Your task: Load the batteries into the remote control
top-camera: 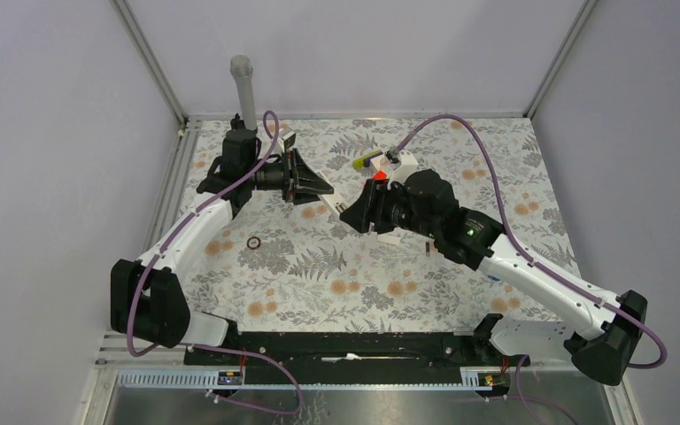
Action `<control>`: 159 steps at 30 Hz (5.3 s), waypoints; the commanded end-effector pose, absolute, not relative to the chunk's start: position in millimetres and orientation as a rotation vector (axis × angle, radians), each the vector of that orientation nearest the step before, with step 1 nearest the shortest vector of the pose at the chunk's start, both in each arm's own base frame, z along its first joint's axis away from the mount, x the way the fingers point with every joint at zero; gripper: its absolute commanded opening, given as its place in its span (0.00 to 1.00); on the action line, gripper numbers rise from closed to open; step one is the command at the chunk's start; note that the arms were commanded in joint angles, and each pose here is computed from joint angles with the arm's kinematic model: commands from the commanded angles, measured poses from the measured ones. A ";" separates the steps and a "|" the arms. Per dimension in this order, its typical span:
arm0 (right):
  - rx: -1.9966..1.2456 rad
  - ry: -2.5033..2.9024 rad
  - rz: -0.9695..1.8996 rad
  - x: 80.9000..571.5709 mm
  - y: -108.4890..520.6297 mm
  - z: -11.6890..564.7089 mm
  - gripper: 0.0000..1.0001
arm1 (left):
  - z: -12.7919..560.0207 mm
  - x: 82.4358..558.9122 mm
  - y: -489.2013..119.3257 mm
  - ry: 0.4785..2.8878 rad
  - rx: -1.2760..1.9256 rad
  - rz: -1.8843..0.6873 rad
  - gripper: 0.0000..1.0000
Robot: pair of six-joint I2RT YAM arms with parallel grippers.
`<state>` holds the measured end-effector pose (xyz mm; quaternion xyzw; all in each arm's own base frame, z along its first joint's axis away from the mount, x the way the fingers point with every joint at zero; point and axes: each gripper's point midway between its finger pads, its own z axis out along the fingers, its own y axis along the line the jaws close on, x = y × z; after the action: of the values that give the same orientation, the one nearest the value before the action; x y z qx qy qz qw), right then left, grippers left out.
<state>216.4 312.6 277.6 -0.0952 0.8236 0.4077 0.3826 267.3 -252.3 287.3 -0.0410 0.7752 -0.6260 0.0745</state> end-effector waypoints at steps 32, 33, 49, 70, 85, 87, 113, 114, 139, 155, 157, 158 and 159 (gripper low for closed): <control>-0.095 2.095 1.040 246.7 312.6 265.5 0.46 | 309.3 260.2 -251.6 2.235 -0.060 -1.919 0.00; -0.093 2.096 1.038 247.3 312.7 265.4 0.47 | 309.3 260.2 -251.6 2.235 -0.060 -1.919 0.00; -0.044 2.039 1.097 246.3 305.0 285.1 0.61 | 302.7 269.3 -251.0 2.241 -0.102 -1.888 0.00; 0.305 1.854 1.494 248.0 295.9 314.0 0.99 | 307.8 286.1 -248.0 2.192 -0.291 -1.943 0.00; 0.354 1.658 1.776 246.0 300.6 336.9 0.78 | 316.0 293.6 -248.0 2.097 -0.464 -2.083 0.00; 0.375 1.657 1.786 247.2 299.0 334.7 0.73 | 317.1 293.8 -248.1 2.093 -0.463 -2.088 0.00; 0.478 1.726 1.831 260.5 299.5 308.2 0.48 | 322.8 288.3 -247.6 2.084 -0.414 -2.106 0.00; 0.478 1.732 1.823 260.9 299.9 306.5 0.48 | 323.7 287.4 -247.5 2.083 -0.409 -2.107 0.00; 0.430 1.974 1.442 273.4 289.7 260.1 0.54 | 337.2 283.9 -245.3 2.084 -0.190 -1.941 0.00; 0.075 1.822 1.156 274.0 256.1 309.9 0.94 | 312.3 296.6 -218.8 2.052 0.161 -1.460 0.00; 0.113 1.951 0.982 284.3 241.0 285.1 0.90 | 315.1 293.1 -216.2 2.011 0.240 -1.411 0.00; 0.122 2.011 0.894 288.8 233.6 272.5 0.88 | 316.3 291.6 -214.7 1.996 0.261 -1.389 0.00; 0.127 2.067 0.801 293.8 224.8 260.1 0.86 | 317.0 290.3 -213.3 1.982 0.287 -1.366 0.00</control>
<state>271.5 262.5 303.7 0.0469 0.7518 0.4852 0.4440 294.6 -221.8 280.8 0.0137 0.7939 -0.5583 0.2406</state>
